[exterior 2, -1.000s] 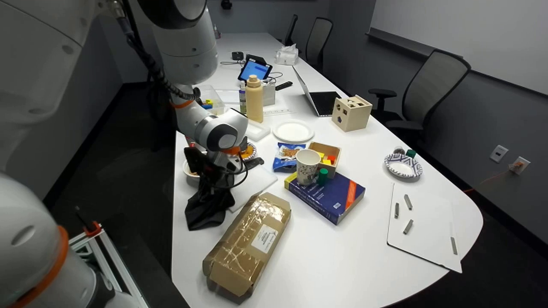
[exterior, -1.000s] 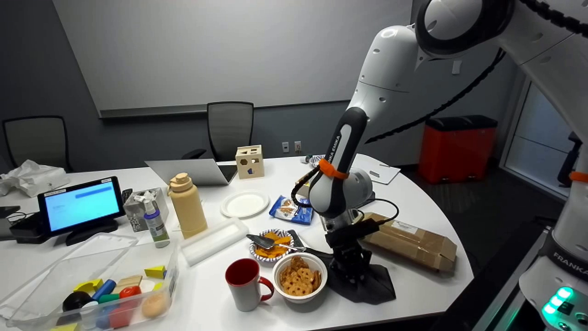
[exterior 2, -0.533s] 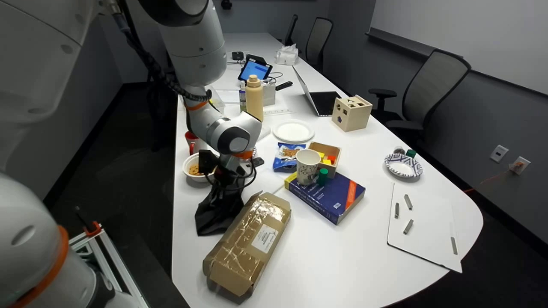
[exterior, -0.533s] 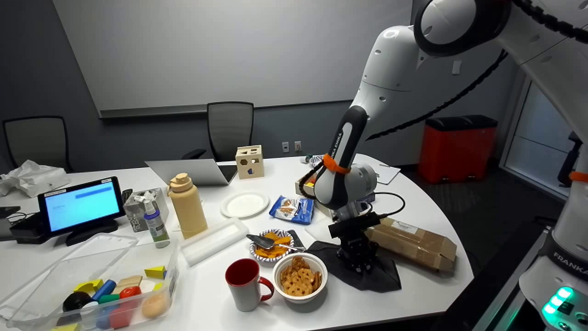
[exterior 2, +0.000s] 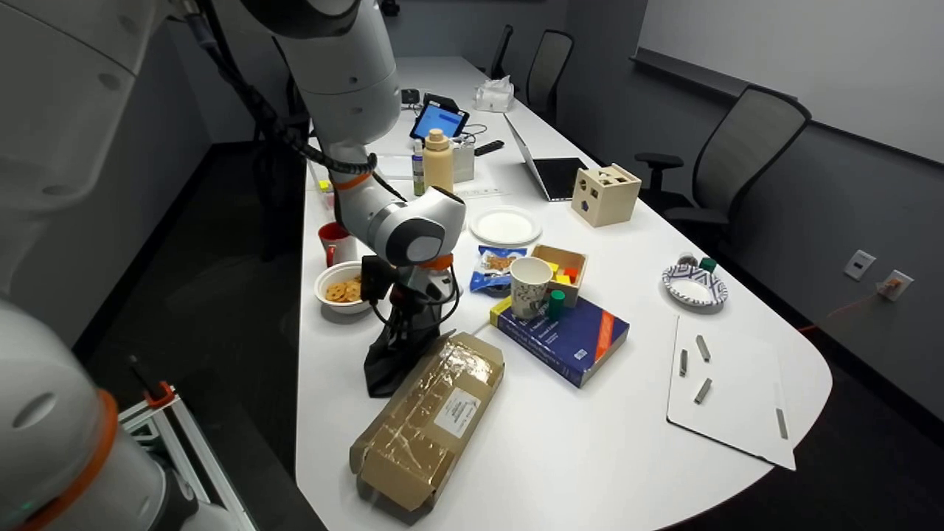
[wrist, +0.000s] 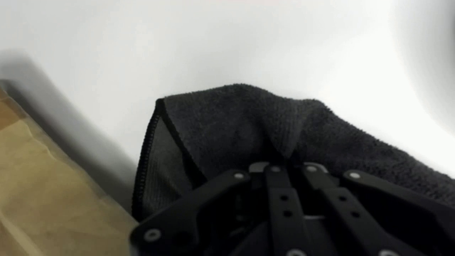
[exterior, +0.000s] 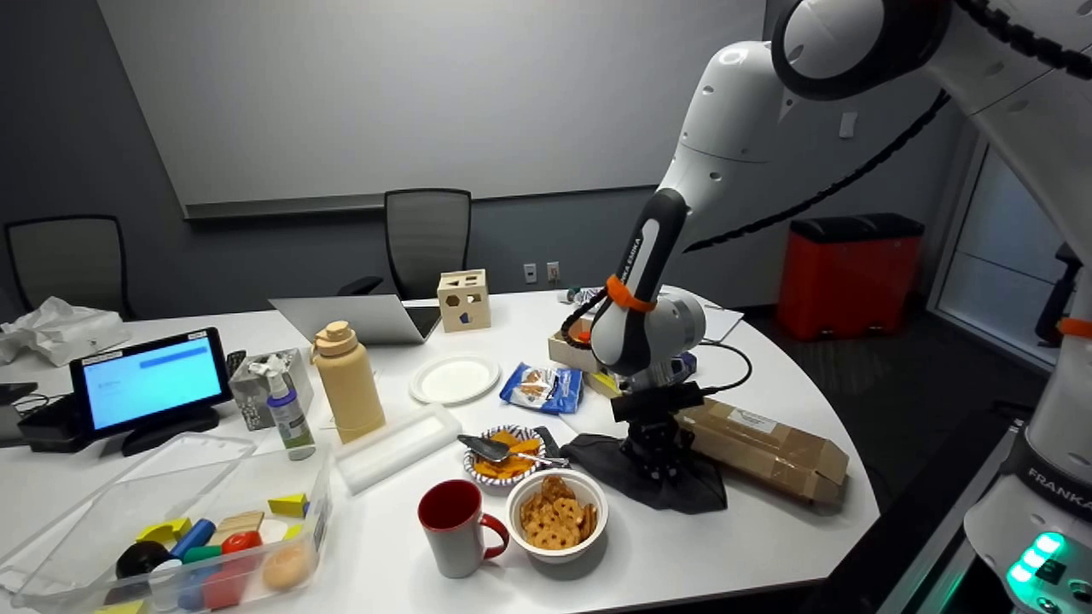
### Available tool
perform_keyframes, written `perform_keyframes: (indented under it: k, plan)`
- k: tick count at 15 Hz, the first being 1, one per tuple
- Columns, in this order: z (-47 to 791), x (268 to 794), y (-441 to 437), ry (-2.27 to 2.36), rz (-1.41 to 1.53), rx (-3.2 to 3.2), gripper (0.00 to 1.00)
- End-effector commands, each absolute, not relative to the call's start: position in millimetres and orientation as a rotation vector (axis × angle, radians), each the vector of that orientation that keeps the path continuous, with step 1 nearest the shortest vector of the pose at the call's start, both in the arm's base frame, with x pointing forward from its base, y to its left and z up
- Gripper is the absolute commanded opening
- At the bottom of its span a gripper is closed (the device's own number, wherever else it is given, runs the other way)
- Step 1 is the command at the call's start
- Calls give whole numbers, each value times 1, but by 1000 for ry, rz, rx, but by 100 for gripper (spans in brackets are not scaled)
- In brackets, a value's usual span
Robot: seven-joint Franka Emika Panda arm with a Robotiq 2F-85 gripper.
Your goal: Use the grey cloth to wipe the table
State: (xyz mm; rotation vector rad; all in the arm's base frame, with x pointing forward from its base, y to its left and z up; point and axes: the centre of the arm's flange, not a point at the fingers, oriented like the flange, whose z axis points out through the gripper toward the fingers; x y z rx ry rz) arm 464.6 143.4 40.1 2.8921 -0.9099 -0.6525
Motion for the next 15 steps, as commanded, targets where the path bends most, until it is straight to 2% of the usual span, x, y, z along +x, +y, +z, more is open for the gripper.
perform_keyframes:
  k: [1,8,13,15]
  plan:
    - [24,478,142,-906,-498,2998,1]
    - [11,465,183,-702,-845,3147,1]
    - [13,423,192,-746,-1150,2950,1]
    - [12,409,187,-819,-1182,2859,1]
